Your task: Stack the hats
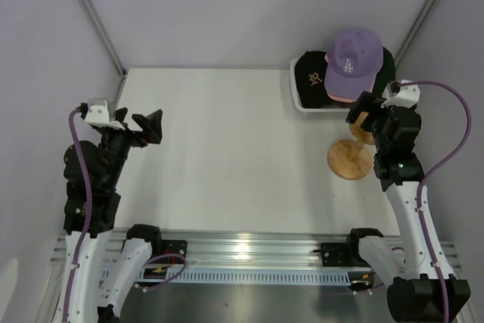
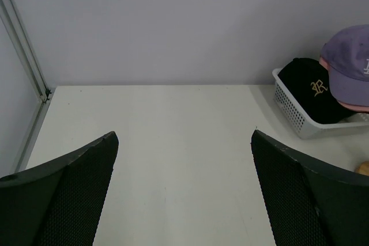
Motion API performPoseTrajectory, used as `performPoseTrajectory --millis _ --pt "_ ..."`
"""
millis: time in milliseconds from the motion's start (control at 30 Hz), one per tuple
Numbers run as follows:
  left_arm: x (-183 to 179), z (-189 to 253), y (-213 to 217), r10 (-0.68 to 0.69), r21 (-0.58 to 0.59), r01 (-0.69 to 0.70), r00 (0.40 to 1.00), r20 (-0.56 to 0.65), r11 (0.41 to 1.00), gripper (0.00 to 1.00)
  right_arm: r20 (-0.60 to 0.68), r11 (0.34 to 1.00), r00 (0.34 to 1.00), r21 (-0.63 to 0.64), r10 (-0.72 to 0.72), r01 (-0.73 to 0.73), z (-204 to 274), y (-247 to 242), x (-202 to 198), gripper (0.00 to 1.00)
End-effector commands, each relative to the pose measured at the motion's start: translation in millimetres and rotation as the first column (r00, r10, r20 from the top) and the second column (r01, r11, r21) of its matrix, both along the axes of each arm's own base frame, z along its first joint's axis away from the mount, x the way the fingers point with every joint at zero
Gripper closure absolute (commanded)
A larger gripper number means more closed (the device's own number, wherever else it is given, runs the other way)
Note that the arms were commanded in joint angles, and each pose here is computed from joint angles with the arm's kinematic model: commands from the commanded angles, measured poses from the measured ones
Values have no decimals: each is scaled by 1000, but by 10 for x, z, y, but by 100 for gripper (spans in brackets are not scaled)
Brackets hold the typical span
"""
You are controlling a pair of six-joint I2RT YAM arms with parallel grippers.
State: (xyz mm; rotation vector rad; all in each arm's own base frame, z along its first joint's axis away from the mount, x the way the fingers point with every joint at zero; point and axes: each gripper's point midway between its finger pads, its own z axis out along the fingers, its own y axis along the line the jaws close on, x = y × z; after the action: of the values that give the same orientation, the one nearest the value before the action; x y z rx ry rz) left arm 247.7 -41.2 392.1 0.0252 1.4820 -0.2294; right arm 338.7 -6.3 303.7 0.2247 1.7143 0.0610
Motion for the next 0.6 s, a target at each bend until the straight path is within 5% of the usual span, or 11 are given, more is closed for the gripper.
performPoseTrajectory --millis 0,333,567 --pt "-23 -51 -58 -38 25 38 999 -22 999 0 21 1000 1000 4 -22 22 55 -31 -26 1" --pt "-187 -152 -183 -122 55 121 992 30 991 1 -9 957 962 102 -272 271 22 -498 -130 0" --pt "-213 -195 -126 -89 37 87 995 35 996 0 -138 968 969 119 -204 220 -397 -567 -3 0"
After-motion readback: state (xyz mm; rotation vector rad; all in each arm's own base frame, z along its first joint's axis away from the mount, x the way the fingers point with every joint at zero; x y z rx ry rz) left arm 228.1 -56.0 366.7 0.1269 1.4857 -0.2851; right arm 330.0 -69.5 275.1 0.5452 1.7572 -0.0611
